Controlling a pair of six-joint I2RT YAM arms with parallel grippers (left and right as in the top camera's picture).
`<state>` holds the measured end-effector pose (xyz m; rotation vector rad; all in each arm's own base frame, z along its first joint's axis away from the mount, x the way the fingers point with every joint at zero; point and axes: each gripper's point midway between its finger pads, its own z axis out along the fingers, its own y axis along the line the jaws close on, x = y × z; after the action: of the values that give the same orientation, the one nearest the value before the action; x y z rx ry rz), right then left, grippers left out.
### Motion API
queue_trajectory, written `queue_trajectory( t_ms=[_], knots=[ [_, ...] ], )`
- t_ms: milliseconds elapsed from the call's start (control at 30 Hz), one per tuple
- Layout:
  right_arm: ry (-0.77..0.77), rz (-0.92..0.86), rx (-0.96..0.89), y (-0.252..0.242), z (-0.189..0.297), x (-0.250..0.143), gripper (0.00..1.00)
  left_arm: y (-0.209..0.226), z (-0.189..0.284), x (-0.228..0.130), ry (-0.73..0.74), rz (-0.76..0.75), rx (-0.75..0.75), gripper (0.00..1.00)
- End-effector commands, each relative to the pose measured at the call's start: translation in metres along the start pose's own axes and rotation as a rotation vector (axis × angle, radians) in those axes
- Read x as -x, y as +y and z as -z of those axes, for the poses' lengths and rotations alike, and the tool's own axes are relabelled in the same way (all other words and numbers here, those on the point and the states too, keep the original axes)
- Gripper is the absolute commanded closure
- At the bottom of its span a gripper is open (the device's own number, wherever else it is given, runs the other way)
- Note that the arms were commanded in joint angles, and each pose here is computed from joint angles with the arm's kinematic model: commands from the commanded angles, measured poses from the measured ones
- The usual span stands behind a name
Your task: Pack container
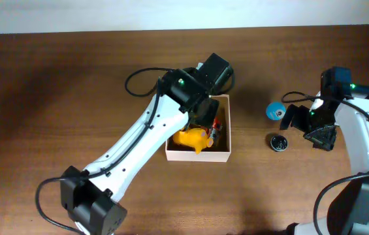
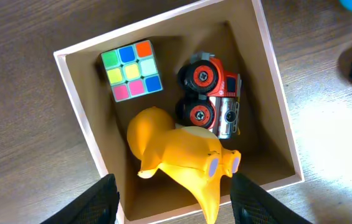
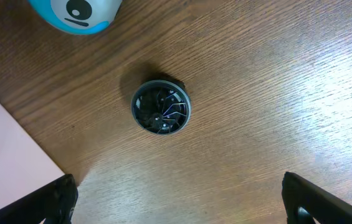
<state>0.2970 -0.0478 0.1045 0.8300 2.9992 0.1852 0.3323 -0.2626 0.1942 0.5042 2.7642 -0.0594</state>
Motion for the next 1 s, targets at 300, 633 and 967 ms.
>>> queue_trajectory(
  t_ms=[300, 633, 967],
  knots=[
    [-0.010, -0.007, 0.005, 0.000, 0.002, 0.004, 0.01, -0.045, -0.060, -0.044, 0.175, -0.061, -0.053, 0.41],
    [-0.010, -0.007, 0.005, 0.001, 0.002, 0.004, 0.01, -0.093, -0.081, -0.040, 0.141, -0.095, -0.207, 0.43],
    [-0.010, -0.007, 0.005, 0.001, 0.002, 0.004, 0.01, -0.101, -0.068, -0.027, 0.088, -0.112, -0.250, 0.46]
  ],
)
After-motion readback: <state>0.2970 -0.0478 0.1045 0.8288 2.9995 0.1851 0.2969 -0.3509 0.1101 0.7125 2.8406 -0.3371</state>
